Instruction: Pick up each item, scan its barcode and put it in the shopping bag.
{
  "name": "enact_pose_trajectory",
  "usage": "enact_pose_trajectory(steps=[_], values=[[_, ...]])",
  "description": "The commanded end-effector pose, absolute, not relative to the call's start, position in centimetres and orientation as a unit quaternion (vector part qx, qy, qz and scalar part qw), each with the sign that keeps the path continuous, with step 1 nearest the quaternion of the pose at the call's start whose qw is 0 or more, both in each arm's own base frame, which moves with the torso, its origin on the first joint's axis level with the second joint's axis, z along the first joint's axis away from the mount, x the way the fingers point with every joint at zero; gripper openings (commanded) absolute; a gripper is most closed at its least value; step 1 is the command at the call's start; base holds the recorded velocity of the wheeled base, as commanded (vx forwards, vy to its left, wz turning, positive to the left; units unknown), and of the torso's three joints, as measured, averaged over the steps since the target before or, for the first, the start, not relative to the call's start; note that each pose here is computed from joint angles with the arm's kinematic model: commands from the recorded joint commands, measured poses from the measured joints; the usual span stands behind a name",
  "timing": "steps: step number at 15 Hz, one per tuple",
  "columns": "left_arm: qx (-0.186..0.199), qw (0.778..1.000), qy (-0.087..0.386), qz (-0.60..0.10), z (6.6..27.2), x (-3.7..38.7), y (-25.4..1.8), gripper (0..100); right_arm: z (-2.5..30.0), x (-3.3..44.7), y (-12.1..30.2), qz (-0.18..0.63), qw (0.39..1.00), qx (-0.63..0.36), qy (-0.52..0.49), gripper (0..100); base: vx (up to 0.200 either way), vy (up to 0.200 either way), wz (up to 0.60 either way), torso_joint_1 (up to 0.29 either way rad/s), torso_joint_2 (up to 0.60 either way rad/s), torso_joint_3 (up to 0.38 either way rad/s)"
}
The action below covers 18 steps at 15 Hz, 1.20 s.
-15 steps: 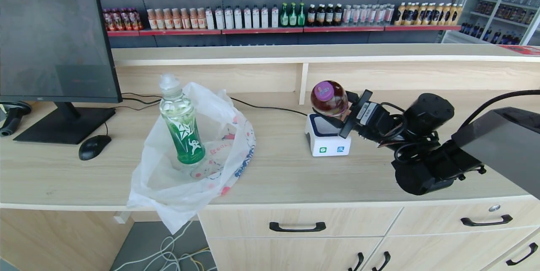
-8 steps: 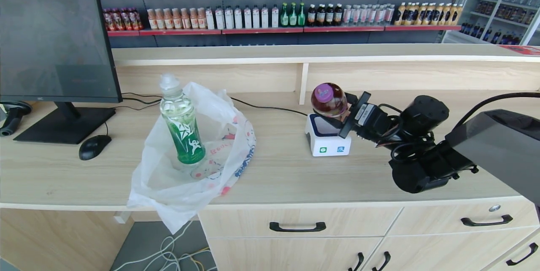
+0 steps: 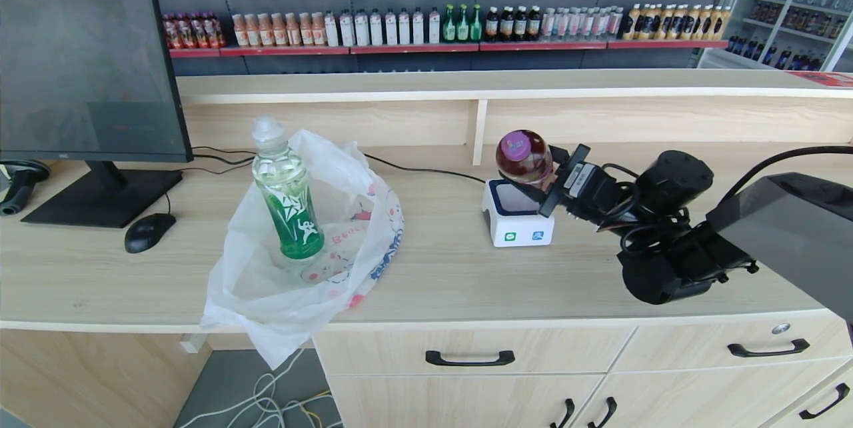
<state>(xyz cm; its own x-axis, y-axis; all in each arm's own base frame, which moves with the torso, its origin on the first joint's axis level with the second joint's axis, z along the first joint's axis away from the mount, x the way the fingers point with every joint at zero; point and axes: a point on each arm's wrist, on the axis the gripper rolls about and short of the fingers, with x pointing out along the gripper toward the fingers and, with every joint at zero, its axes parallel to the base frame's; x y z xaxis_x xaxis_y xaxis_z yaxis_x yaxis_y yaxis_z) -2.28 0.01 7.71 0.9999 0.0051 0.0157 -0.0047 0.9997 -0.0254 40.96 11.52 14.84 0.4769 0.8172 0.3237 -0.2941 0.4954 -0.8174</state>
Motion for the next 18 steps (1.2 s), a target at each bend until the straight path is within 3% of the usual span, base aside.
enact_pose_trajectory(steps=[1, 3, 7, 11, 15, 18], values=[[-0.013, 1.0, -0.008, 0.003, 7.7, -2.3, 0.0, 100, 14.9, 40.9, 11.6, 0.356, 0.782, -0.355, -0.368, 0, 0.0, 0.0, 0.0, 0.0, 0.0, 0.0], [-0.013, 1.0, -0.008, 0.003, 7.7, -2.3, 0.0, 100, 15.2, 40.8, 11.6, 0.356, 0.782, -0.353, -0.371, 0, 0.0, 0.0, 0.0, 0.0, 0.0, 0.0], [-0.013, 1.0, -0.006, 0.003, 7.7, -2.3, 0.0, 100, 20.4, 39.0, 11.9, 0.316, 0.787, -0.331, -0.414, 0, 0.0, 0.0, 0.0, 0.0, 0.0, 0.0], [-0.013, 1.0, -0.005, 0.003, 7.7, -2.3, 0.0, 100, 24.0, 37.1, 11.9, 0.245, 0.85, -0.232, -0.404, 0, 0.0, 0.0, 0.0, 0.0, 0.0, 0.0], [-0.012, 1.0, -0.005, 0.003, 7.7, -2.3, 0.0, 100, 25.7, 34.9, 11.2, 0.216, 0.885, -0.148, -0.386, 0, 0.0, 0.0, 0.0, 0.0, 0.0, 0.0], [-0.011, 1.0, -0.005, 0.003, 7.7, -2.3, 0.0, 100, 24.8, 32.8, 9.5, 0.217, 0.913, -0.092, -0.334, 0, 0.0, 0.0, 0.0, 0.0, 0.0, 0.0]])
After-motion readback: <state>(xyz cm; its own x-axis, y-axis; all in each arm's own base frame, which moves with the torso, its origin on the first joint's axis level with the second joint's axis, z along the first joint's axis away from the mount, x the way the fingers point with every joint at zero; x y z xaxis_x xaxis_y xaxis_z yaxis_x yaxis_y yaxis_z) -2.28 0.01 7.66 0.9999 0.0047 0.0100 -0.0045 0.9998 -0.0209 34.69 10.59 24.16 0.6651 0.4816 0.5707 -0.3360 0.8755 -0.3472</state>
